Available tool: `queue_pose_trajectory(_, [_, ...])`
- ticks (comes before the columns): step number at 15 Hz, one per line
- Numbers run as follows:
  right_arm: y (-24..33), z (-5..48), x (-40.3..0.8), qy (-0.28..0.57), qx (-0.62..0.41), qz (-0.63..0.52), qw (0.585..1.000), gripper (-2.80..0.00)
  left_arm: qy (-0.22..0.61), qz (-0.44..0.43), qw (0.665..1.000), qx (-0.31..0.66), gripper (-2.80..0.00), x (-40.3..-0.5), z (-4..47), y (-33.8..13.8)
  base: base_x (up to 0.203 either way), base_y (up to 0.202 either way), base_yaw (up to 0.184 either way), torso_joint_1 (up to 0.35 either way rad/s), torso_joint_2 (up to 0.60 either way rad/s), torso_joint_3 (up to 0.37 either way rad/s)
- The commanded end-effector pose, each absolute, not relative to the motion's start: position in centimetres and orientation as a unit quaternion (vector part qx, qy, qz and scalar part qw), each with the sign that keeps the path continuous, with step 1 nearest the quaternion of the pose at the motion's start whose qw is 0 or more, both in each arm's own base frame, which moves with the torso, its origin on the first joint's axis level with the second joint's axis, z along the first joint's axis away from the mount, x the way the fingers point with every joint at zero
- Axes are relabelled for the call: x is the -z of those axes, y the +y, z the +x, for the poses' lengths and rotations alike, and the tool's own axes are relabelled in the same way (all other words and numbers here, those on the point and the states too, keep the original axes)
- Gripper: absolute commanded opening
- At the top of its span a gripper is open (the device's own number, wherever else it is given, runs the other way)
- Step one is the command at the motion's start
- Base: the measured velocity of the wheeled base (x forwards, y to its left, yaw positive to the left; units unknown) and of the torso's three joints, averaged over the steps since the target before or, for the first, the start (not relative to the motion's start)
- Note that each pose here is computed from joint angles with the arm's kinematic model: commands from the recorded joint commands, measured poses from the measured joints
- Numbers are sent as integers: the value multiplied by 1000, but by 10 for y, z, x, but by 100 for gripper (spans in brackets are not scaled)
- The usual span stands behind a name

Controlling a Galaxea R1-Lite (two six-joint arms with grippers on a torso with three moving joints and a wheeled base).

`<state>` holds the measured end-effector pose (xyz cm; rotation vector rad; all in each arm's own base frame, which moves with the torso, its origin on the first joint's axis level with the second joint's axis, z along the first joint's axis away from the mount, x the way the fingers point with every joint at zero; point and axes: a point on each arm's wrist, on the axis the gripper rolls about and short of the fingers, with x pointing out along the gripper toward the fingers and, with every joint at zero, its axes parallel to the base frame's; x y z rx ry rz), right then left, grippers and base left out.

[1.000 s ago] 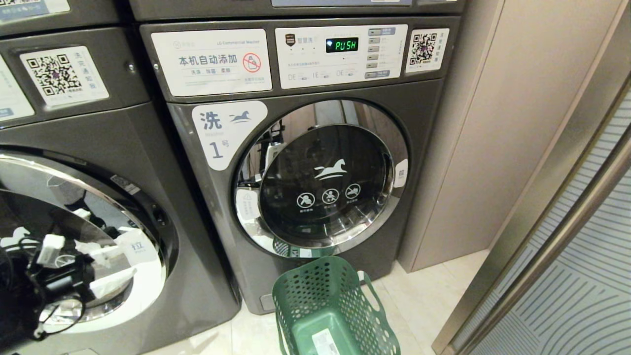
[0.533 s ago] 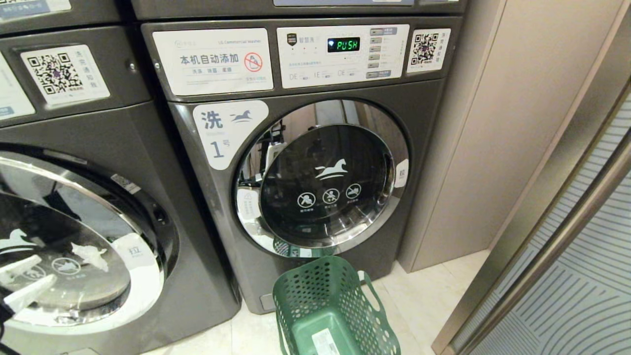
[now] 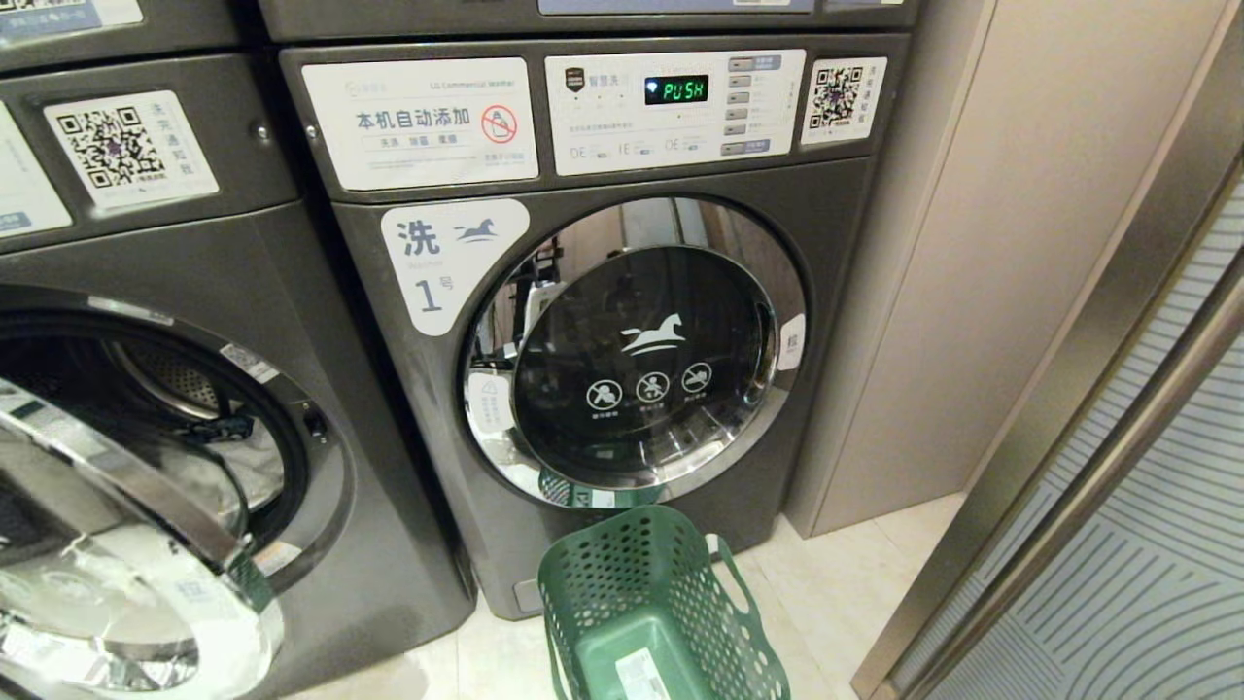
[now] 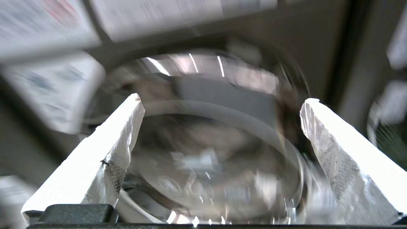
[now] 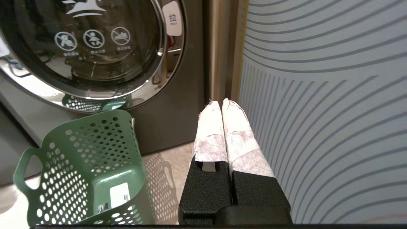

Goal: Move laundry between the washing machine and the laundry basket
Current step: Open the lid of the washing machine

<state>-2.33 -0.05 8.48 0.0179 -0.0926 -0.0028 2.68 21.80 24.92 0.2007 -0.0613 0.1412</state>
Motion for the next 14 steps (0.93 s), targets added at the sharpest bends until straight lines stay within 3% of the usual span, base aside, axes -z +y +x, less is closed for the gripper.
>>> queue_pose_trajectory(1, [-1,-21,-76,-29,1,9,1000,-280,-84,193,964,-165,0,-318,13,113,0,0,0,0,0,0])
queue_pose_trajectory(3, [-1,-21,-76,-29,1,9,1000,-280,-149,225,939,-213,0,-364,13,56,0,0,0,0,0,0])
queue_pose_trajectory(5, [-1,-21,-76,-29,1,9,1000,-280,-171,222,938,-202,0,-398,17,31,0,0,0,0,0,0])
queue_pose_trajectory(10, [-1,-21,-76,-29,1,9,1000,-280,-127,-60,972,-188,0,-406,21,35,0,0,0,0,0,0])
queue_pose_trajectory(11, [-1,-21,-76,-29,1,9,1000,-280,-100,-63,974,-192,0,-399,22,38,0,0,0,0,0,0])
queue_pose_trajectory(14, [-1,-21,-76,-29,1,9,1000,-280,-14,165,960,-224,0,-376,30,67,0,0,0,0,0,0])
